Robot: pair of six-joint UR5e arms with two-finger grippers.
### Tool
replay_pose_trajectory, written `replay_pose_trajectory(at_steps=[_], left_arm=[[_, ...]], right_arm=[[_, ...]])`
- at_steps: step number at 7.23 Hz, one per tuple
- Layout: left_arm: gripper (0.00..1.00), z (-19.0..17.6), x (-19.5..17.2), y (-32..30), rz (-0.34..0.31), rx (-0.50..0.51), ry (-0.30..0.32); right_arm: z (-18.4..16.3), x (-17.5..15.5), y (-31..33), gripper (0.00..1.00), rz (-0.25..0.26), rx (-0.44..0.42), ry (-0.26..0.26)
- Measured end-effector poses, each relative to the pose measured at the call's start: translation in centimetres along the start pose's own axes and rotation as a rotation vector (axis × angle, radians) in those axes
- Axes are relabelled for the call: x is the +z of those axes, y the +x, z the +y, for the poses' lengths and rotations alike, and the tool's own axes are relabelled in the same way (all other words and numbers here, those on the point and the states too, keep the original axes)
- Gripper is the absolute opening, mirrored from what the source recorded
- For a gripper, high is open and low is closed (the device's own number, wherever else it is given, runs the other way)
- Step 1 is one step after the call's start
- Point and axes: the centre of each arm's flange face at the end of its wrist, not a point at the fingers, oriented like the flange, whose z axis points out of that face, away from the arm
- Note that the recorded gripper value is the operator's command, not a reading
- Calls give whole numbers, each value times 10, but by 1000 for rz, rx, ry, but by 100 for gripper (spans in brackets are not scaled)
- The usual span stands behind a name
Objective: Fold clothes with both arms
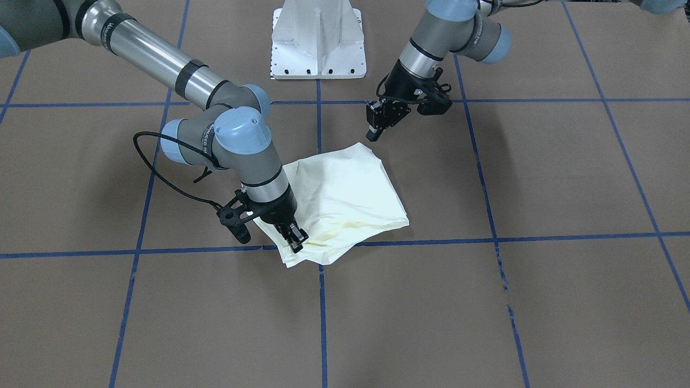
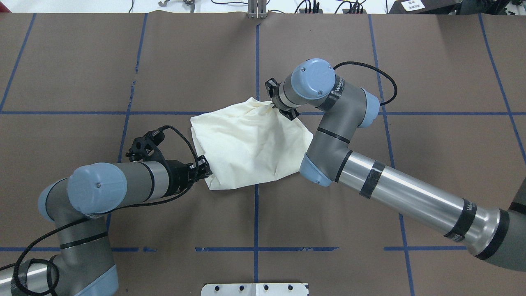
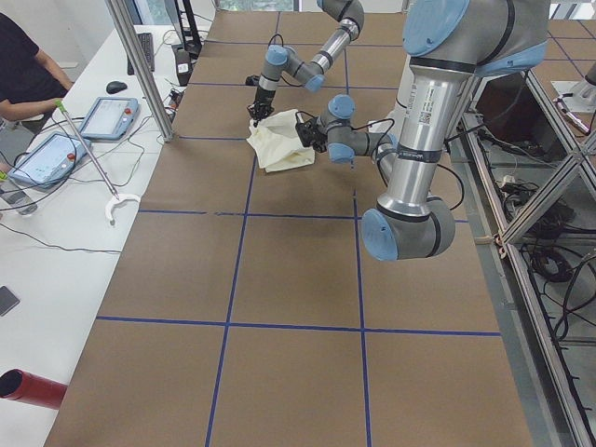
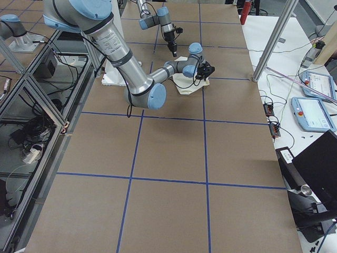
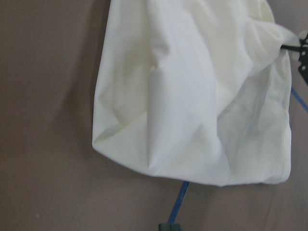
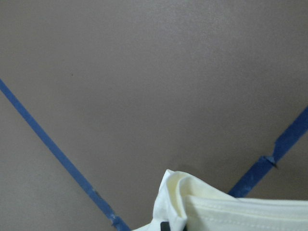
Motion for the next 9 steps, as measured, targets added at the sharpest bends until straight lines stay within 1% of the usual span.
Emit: replay_pose_trajectory(at_steps=[1,3,5,6,7,8,9], left_arm=[[28,-7,15,1,-13,1,27],[28,-11,27,5,-20,1,44],[29,-18,23,12,-6,-1,55],[26,-26,19,15,1,-5,65],[28,-34,11,20,12,-10,79],[37,-41,6,23,7,-14,94],[57,-44,14,19,-22,-15,108]], right_arm=[[-1,-1,-2,0,-3,3,0],[-1,-3,-4,0,-8,6,-1],[-2,-4,-5,0,-9,6,0],[-3,-4,-5,0,-10,7,2],[-4,-4,-5,0,-9,7,4],[-5,-4,-6,0,-9,7,5],[-5,-4,-6,0,-10,8,6]])
